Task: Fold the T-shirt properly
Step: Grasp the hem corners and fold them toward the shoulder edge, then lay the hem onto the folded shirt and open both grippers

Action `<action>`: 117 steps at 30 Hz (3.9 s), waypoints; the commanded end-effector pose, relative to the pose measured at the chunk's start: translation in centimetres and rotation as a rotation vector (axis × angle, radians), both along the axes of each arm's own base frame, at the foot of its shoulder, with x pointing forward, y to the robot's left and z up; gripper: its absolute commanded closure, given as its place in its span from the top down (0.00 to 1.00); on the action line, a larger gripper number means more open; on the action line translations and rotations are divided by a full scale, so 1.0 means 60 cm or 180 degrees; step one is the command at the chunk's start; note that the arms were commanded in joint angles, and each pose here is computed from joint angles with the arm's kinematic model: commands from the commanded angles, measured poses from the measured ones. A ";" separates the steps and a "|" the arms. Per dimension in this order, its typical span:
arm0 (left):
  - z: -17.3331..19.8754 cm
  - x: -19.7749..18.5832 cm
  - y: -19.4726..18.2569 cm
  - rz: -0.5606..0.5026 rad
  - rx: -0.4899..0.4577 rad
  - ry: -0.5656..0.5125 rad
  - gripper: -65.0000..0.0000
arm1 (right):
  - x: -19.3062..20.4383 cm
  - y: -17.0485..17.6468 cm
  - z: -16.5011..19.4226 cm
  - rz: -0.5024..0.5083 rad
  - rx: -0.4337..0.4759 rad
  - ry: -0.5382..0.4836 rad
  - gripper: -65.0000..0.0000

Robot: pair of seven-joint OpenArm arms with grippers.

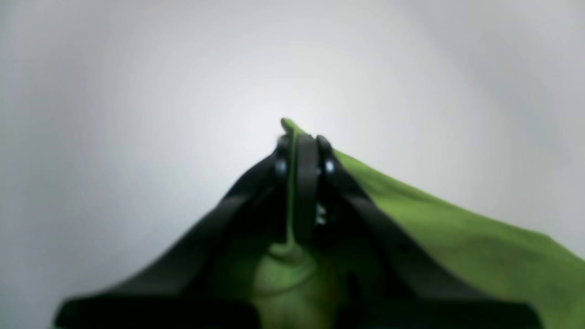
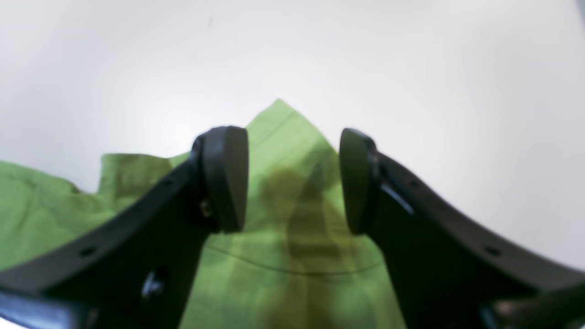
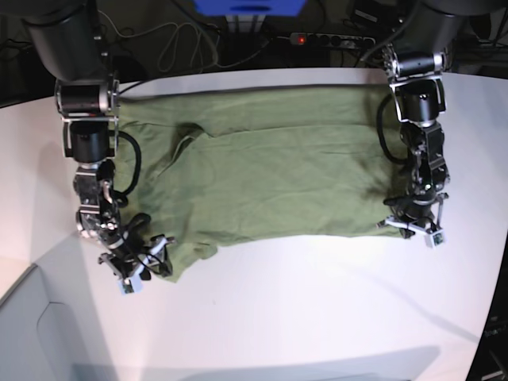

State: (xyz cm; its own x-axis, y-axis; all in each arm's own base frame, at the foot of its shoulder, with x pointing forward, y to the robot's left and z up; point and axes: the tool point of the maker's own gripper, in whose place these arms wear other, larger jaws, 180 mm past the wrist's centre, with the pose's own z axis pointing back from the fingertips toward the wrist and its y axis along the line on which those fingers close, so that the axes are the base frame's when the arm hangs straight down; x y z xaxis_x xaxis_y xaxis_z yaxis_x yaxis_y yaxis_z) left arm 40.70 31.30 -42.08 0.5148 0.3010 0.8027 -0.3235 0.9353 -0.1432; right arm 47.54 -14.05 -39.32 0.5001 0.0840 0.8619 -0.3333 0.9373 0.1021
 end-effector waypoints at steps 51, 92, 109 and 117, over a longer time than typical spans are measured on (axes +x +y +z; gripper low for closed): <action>0.105 -0.046 -0.027 -0.0318 0.0381 -0.0411 0.00 | -0.143 -0.018 0.096 0.0032 -0.0172 -0.0822 0.00; 0.104 -0.190 -0.010 -0.0252 0.0565 -0.0307 0.00 | -0.313 -0.073 0.022 -0.0203 -0.0279 -0.0361 0.00; 0.095 -0.191 -0.014 -0.0225 0.0515 -0.0274 0.00 | -0.330 -0.069 0.019 -0.0182 -0.0290 -0.0319 0.00; 0.097 -0.192 -0.014 -0.0227 0.0520 -0.0278 0.12 | -0.331 -0.071 0.017 -0.0171 -0.0312 -0.0295 0.07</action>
